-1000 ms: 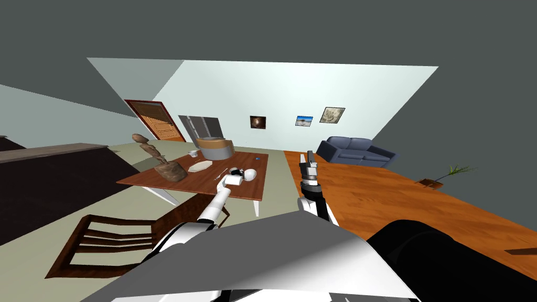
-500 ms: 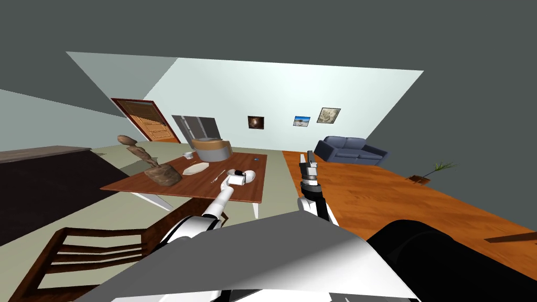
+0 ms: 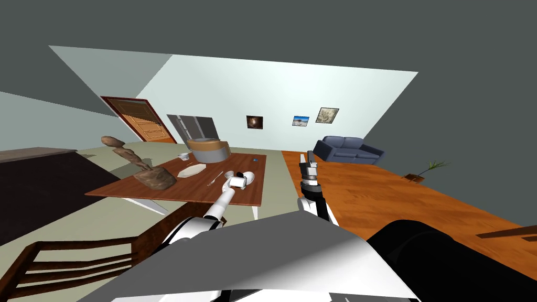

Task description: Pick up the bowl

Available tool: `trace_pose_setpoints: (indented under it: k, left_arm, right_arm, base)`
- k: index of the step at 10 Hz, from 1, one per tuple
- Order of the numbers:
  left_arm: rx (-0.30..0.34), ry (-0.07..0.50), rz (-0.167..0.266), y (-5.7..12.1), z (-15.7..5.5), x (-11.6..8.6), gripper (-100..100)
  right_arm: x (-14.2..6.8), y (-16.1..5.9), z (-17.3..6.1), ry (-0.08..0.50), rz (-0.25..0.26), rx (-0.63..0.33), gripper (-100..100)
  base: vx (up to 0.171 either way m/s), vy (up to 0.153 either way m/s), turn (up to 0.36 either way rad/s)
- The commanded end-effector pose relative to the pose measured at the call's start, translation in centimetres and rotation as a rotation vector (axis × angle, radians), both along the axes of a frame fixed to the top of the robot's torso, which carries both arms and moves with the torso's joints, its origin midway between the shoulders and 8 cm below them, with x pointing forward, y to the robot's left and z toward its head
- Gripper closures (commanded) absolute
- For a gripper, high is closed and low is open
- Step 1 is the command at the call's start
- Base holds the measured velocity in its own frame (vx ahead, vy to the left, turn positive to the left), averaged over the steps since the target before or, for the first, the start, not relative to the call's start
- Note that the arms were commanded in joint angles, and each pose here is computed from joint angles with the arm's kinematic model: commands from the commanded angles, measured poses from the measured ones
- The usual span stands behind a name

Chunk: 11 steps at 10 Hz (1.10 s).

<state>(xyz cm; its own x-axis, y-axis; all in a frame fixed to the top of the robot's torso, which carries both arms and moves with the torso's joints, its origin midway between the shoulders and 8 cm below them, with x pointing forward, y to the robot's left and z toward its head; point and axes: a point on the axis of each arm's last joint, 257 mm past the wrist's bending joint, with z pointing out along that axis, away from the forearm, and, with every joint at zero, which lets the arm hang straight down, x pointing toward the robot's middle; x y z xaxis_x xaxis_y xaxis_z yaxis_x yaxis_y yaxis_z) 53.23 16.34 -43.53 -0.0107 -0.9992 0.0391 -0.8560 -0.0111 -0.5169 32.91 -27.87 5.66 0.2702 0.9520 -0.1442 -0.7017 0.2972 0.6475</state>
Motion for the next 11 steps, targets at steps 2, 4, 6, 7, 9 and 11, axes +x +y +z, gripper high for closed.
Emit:
trace_pose_setpoints:
  k: [2, 4, 6, 7, 9, 11]
  left_arm:
    - [0.000, 0.005, 0.020, 2.0, -0.5, 0.0, -100]
    - [0.000, 0.012, 0.064, 6.1, -1.3, -0.1, -100]
    - [-0.001, 0.013, 0.110, 10.3, -1.8, -0.3, -100]
    - [-0.001, 0.013, 0.110, 10.3, -1.8, -0.3, -100]
    - [-0.001, 0.012, 0.134, 12.4, -1.9, -0.4, -100]
    - [-0.001, 0.006, 0.183, 16.6, -2.0, -0.8, -100]
  right_arm:
    - [0.0, 0.0, 0.0, 0.000, 0.000, 0.000, 0]
    - [0.0, 0.0, 0.0, 0.000, 0.000, 0.000, 0]
    - [0.0, 0.0, 0.0, 0.000, 0.000, 0.000, 0]
    - [0.0, 0.0, 0.0, 0.000, 0.000, 0.000, 0]
    - [0.0, 0.0, 0.0, 0.000, 0.000, 0.000, 0]
    - [0.0, 0.0, 0.0, 0.000, 0.000, 0.000, 0]
  base:
    - [-0.005, -0.013, -0.087]
    - [-0.039, -0.070, -0.245]
    - [-0.044, -0.093, -0.245]
    - [-0.028, -0.059, -0.057]
    - [-0.008, -0.019, -0.069]
    - [-0.030, -0.065, -0.241]
